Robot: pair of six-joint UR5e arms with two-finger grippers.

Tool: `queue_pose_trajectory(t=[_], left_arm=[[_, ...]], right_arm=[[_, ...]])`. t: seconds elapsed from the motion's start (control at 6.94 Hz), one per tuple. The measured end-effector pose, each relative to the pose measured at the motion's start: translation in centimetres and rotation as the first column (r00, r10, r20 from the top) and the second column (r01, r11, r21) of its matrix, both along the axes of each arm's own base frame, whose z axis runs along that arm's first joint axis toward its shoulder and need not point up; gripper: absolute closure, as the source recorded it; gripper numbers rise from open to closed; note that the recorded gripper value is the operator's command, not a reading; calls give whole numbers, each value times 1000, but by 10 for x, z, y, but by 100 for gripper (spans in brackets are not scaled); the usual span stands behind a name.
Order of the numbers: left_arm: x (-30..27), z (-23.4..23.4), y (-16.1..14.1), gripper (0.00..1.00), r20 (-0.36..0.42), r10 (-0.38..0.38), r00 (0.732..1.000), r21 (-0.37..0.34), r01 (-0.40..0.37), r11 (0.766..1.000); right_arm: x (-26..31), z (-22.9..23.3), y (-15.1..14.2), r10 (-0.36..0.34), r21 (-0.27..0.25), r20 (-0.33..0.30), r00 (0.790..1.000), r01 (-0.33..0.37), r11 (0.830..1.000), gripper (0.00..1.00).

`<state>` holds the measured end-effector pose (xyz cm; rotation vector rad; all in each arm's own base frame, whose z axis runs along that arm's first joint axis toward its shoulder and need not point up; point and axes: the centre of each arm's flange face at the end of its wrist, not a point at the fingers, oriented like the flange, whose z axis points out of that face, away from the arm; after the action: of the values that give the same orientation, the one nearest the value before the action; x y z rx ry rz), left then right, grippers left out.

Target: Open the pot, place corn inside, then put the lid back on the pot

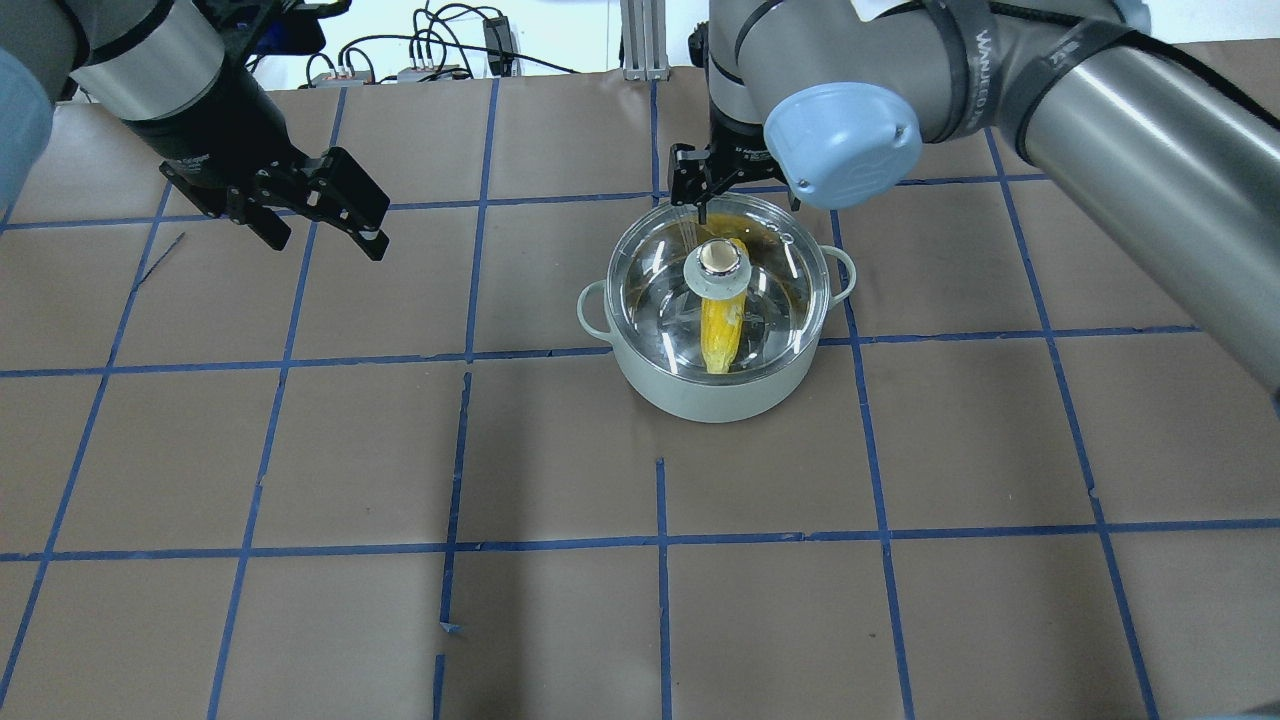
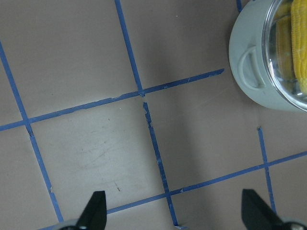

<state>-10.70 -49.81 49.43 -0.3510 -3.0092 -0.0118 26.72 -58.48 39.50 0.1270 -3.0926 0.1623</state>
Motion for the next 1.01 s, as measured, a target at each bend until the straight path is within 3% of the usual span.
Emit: queue_pose_trajectory(t=[0.43,0.72,1.01], left_arm=[[0,0,0,0,0,-1,1000,1,1,1000],[0,-1,0,0,0,-1,1000,2,1,1000],[0,-1,0,0,1,-2,1000,2,2,1000]], right_arm=[[-73,52,2,-76,-48,10,997,76,996,0],[-110,77,27,-131,-61,10,991,132,989,0],[-157,88,64,-139,-20,27,990,140,990,0]])
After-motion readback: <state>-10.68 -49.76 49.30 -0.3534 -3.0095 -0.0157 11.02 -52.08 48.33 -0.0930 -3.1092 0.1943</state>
